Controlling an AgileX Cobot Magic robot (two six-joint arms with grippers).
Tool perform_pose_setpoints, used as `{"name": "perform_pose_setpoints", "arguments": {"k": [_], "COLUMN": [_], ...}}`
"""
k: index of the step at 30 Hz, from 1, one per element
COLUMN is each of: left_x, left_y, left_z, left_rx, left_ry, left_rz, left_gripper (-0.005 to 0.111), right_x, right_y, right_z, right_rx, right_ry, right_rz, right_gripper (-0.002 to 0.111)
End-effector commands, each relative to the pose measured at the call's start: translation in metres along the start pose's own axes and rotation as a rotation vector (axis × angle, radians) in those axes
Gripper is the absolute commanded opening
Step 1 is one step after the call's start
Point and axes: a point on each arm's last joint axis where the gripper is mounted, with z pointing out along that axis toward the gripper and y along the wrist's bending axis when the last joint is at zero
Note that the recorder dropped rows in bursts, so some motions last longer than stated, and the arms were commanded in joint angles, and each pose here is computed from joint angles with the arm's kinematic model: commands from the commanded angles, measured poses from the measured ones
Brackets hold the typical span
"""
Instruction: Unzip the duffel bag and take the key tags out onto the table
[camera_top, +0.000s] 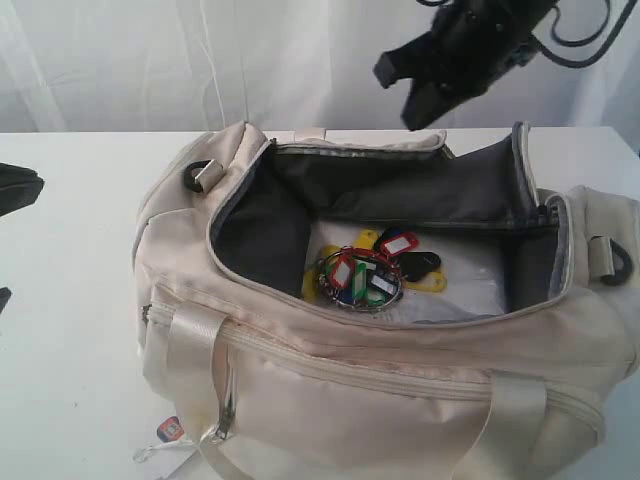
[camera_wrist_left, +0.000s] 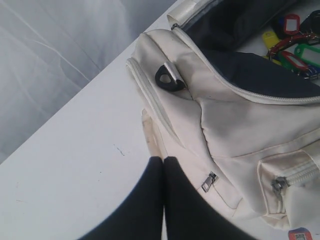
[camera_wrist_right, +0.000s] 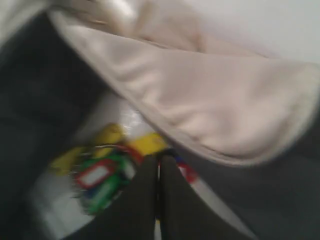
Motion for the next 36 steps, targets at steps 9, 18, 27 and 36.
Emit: {"name": "perform_pose_setpoints", "arguments": {"k": [9, 18, 27, 36], "left_x": [0.0, 0.0, 0.0, 0.0], "left_y": [-0.002, -0.002, -0.002, -0.002], "left_z": [-0.001, -0.001, -0.001, -0.001], "left_rx": [0.006, 0.006, 0.008, 0.008], "left_ry": [-0.011, -0.011, -0.011, -0.012], "left_rz": [-0.018, -0.018, -0.021, -0.022], "left_gripper": [0.0, 0.0, 0.0, 0.0], "right_x": [0.005, -0.007, -0.049, -0.06], "right_y": [0.043, 0.0, -0.008, -0.002], "right_z": [0.051, 0.105, 0.119, 0.089], "right_rx": [-0.137, 0.199, 0.257, 0.271], "right_ry": [0.118, 0.038, -0.464, -0.58], "right_rz": [-0.149, -0.147, -0.085, -0.098], "right_gripper": [0.0, 0.0, 0.0, 0.0]}}
